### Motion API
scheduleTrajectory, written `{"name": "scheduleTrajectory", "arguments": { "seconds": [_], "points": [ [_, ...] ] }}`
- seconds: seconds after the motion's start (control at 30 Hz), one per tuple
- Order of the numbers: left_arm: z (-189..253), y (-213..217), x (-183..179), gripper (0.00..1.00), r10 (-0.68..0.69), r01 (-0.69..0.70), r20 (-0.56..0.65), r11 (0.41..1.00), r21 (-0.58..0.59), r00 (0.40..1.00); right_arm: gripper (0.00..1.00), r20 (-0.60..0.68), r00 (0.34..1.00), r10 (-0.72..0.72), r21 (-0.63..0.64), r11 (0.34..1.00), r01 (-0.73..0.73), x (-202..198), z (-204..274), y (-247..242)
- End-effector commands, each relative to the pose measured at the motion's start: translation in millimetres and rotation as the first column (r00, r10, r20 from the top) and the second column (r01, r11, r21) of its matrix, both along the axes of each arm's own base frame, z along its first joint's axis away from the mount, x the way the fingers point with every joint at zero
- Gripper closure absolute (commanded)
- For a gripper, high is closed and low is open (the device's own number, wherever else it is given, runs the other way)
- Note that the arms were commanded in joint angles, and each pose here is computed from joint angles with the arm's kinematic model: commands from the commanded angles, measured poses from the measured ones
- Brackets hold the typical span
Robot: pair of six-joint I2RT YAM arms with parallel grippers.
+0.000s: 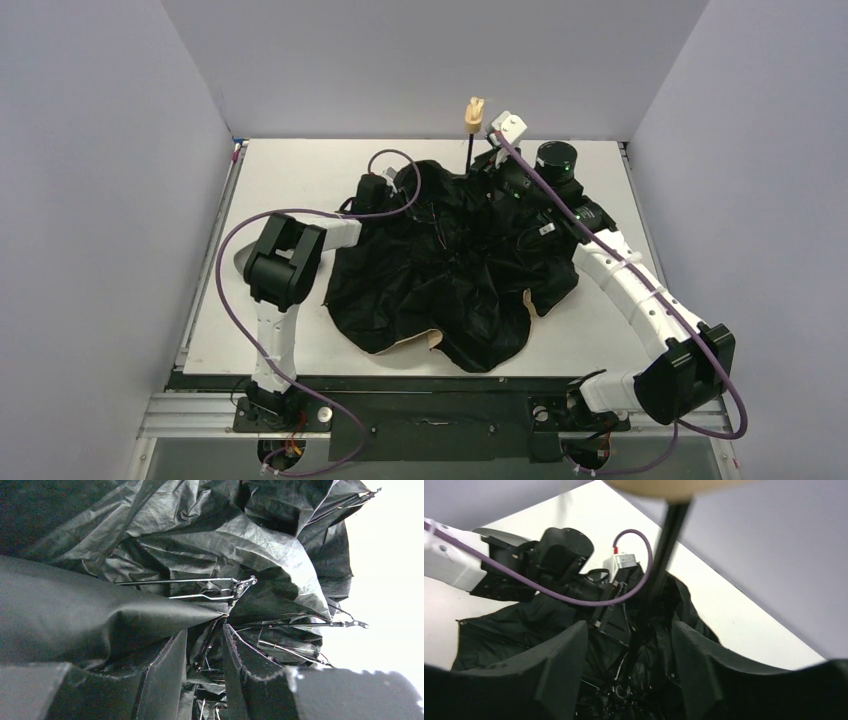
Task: Open the umbrella
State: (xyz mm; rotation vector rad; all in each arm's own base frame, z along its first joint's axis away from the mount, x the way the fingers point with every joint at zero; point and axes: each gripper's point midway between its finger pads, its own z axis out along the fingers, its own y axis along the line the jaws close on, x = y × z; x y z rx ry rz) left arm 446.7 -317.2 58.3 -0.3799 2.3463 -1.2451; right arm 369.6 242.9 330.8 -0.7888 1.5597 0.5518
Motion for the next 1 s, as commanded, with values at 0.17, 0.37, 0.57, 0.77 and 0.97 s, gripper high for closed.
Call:
{"name": "scheduleTrajectory", "arguments": {
  "seconds": [0.17, 0.37, 0.57, 0.77, 0.97],
  "points": [
    [9, -3, 11, 0.68, -0.052, 0.050, 0.069, 0.998, 0.026, 0.996, 0.29, -0.123, 0.989, -0.088, 0.069, 0.993, 0.097, -26, 8, -48],
    [40, -6, 11, 0.60, -0.091, 0.095, 0.152, 0.995, -0.017, 0.984, 0.34, -0.265, 0.944, -0.194, 0.137, 0.962, 0.236, -41, -1, -85],
    [105, -3, 2, 0.54, -0.119, 0.140, 0.295, 0.989, -0.052, 0.948, 0.61, -0.495, 0.843, -0.211, 0.131, 0.941, 0.313, -31, -49, -86],
    [142, 12, -27, 0.56, -0.139, 0.153, 0.330, 0.988, -0.018, 0.934, 0.79, -0.683, 0.715, -0.151, 0.143, 0.932, 0.334, -14, -89, -69],
    [103, 17, -71, 0.60, -0.188, 0.191, 0.185, 0.982, 0.003, 0.965, 0.80, -0.744, 0.653, -0.143, 0.100, 0.942, 0.321, -5, -126, -47]
  ]
}}
